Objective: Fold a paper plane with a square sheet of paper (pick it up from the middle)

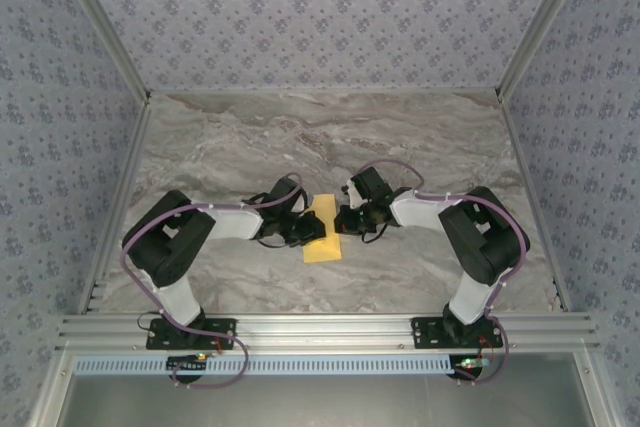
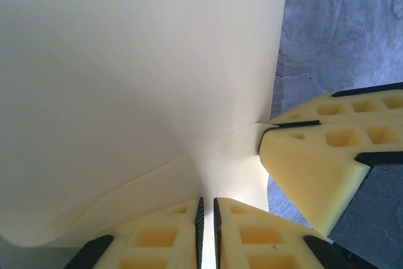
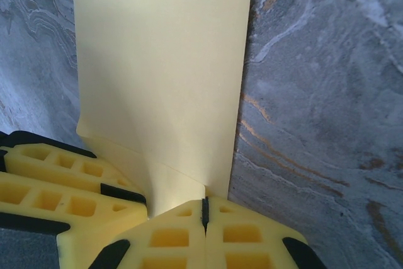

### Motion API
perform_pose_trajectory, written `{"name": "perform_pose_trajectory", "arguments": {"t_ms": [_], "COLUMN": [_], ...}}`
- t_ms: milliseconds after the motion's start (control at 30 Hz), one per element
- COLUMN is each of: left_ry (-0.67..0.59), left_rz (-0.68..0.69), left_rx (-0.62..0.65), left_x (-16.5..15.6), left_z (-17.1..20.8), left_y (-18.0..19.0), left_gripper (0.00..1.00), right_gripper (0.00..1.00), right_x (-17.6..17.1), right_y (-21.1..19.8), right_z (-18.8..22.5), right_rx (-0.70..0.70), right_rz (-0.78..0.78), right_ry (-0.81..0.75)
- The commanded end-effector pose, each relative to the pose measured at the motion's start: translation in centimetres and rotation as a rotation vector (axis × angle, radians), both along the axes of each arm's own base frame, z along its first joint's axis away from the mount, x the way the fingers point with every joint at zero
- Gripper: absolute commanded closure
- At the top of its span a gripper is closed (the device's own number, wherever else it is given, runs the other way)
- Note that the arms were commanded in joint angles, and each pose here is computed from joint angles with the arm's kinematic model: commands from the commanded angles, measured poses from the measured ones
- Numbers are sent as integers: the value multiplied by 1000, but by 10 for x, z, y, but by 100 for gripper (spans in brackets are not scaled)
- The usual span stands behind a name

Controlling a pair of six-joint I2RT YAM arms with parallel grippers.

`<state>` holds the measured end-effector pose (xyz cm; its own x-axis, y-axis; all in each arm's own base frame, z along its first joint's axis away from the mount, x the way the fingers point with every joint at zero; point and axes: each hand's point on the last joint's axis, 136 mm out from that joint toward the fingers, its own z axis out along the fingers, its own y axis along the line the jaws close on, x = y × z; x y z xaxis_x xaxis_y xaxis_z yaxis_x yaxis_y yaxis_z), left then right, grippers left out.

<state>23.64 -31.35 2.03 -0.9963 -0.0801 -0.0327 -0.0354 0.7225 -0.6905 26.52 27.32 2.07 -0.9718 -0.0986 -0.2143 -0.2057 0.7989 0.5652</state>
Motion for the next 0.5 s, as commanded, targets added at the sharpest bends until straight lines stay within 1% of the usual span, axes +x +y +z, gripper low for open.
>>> {"name": "perform_pose_trajectory", "arguments": {"t_ms": [0, 100, 233, 333, 467], "left_ry": [52, 70, 82, 83, 81], "left_rz": [-5, 1, 6, 7, 4], "left_rx": [75, 100, 119, 124, 124], "left_x": [-10, -13, -17, -17, -18], "left_z": [-19, -25, -30, -30, -31], "left_y": [10, 14, 18, 19, 18], "left_gripper": [83, 83, 84, 84, 84], "right_gripper": [95, 88, 86, 87, 92], "right_x": [-3, -1, 4, 1, -16], "right_y": [-3, -5, -15, -19, -8], "right_z": [-7, 1, 20, 31, 32], "right_rx": [-42, -44, -38, -27, 0], "right_rz": [8, -15, -88, -108, -51], "right_ry": [20, 15, -33, -58, -29]}}
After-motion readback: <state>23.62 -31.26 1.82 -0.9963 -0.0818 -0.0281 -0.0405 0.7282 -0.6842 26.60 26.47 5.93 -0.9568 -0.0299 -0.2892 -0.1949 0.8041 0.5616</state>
